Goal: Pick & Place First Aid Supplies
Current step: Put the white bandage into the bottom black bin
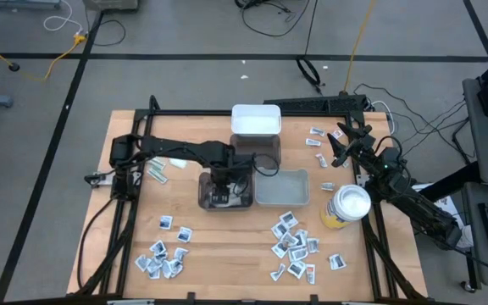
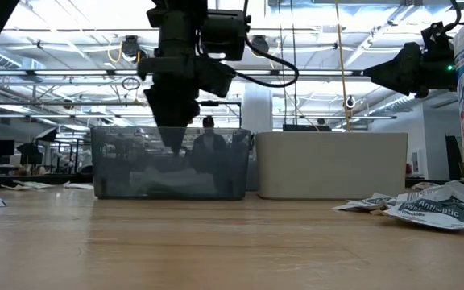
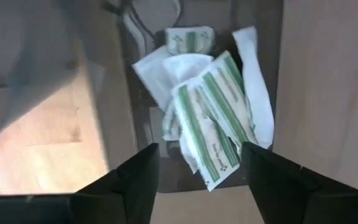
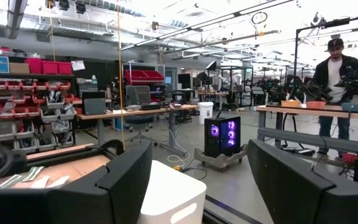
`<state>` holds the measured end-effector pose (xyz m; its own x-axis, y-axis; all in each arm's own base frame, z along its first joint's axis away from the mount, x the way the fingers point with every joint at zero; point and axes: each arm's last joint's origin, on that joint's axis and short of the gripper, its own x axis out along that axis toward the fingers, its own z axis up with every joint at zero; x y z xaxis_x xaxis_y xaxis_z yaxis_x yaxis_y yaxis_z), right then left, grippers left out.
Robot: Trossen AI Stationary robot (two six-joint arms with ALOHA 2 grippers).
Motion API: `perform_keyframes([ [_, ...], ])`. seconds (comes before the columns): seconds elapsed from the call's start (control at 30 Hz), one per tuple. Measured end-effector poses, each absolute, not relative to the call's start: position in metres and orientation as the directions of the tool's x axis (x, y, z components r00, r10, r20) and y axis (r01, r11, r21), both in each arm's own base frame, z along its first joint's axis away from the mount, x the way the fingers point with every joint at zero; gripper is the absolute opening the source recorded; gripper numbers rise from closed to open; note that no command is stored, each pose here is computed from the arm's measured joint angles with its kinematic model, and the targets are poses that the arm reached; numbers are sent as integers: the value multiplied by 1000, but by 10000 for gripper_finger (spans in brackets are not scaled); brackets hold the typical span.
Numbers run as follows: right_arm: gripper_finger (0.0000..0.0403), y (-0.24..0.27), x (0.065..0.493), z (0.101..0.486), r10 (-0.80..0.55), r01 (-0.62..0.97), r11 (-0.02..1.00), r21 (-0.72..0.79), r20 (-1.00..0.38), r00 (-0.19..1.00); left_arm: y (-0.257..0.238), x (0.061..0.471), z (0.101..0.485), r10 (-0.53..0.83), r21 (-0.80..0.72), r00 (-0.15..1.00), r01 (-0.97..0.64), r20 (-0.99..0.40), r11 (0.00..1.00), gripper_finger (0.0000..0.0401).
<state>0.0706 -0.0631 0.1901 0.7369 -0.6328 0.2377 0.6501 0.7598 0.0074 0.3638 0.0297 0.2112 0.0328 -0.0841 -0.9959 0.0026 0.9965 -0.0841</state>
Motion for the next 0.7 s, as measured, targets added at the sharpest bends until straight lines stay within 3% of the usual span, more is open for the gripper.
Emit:
perform_keyframes([
  [0.13, 263, -63, 71, 190, -633, 650, 760, 7, 238, 737, 43, 364, 221, -82, -87, 40, -133, -996, 987, 244],
  [0.27, 263, -63, 71, 190, -633, 650, 760, 7, 238, 737, 60, 360, 231, -85, -86, 18, -367, -996, 926, 245],
  [0.5, 263, -63, 71, 190, -633, 650, 760, 7, 238, 737, 84, 350, 236, -123, -56, -29, -772, -992, 633, 244],
  [0.7, 263, -63, 71, 190, -633, 650, 760, 7, 238, 737, 98, 348, 236, -218, -114, 27, -909, -976, 401, 248],
])
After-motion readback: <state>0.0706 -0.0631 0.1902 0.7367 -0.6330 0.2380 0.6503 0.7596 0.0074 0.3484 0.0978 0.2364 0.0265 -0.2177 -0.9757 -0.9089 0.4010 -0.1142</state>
